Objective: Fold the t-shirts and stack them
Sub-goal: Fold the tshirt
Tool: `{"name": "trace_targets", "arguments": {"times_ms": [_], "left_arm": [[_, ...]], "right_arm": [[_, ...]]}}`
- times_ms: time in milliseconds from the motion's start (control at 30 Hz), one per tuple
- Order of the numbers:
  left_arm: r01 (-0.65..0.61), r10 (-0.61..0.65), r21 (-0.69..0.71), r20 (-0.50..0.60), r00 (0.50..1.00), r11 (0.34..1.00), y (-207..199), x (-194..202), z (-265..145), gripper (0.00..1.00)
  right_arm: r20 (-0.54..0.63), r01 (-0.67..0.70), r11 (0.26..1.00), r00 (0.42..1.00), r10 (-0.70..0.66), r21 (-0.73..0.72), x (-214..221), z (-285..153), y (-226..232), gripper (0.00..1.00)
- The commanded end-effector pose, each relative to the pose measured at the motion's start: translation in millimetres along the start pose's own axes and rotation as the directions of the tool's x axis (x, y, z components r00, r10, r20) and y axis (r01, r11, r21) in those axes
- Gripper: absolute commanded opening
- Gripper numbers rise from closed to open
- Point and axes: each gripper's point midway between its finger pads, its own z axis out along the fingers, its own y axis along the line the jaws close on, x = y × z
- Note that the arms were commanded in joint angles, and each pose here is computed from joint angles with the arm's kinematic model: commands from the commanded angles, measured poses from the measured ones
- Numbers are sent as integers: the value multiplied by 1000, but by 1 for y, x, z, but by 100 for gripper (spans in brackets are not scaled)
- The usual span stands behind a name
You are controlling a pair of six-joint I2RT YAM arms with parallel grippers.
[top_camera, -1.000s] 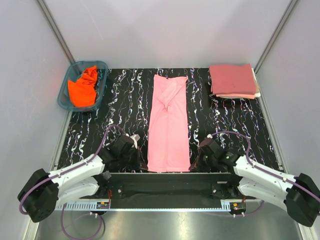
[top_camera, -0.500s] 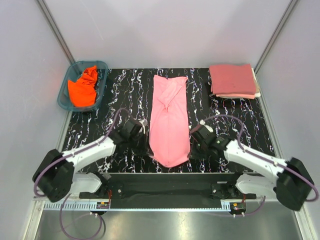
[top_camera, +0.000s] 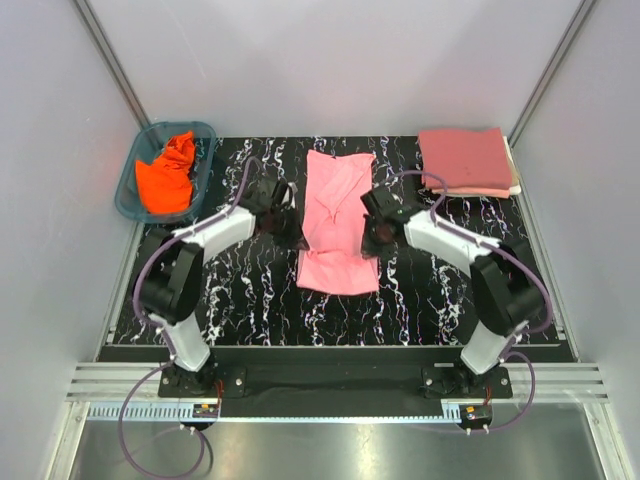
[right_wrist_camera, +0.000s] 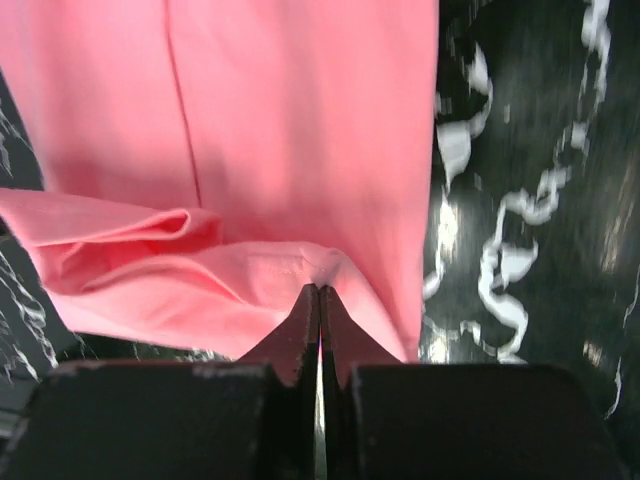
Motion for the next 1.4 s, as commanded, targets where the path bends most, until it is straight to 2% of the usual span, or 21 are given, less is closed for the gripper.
{"name": "trace_targets", "arguments": {"times_ms": [0,133,300,567,967,1133,1167,1200,1300,1333,1367], "left_arm": [[-39,38,20,32,999,999,-1,-38,2,0],[-73,68,49,97,993,996,-16,-81,-2,0],[-78,68,78,125,990,994,-24,-115,-1,0],[-40,25,106,140,990,994,-20,-148,11,0],[-11,-3,90,160,987,996,6,-192,52,0],[-7,-9,95,174,985,995,7,-202,59,0],[-11,-6,97,178,984,995,7,-203,60,3],[-13,-5,94,189,982,995,7,-207,58,16],[-32,18,56,235,972,998,8,-217,48,32],[-45,37,23,265,963,999,11,-223,41,32],[-57,52,8,294,954,998,10,-229,28,33]], "right_arm": [[45,59,998,997,-57,-38,-40,8,13,0],[84,67,996,995,-62,-56,-77,13,21,0],[91,65,996,994,-59,-66,-106,14,19,0],[133,53,994,990,-40,-93,-150,12,15,0],[96,47,993,995,-36,-112,-187,63,-5,0],[103,48,989,994,-34,-141,-201,71,-7,1],[103,53,987,994,-37,-154,-203,71,-4,3],[116,60,985,992,-41,-161,-208,69,-3,6],[148,75,983,988,-50,-169,-222,64,0,18],[149,71,984,988,-47,-164,-224,60,-2,27],[153,68,985,987,-43,-160,-226,56,-4,30]]}}
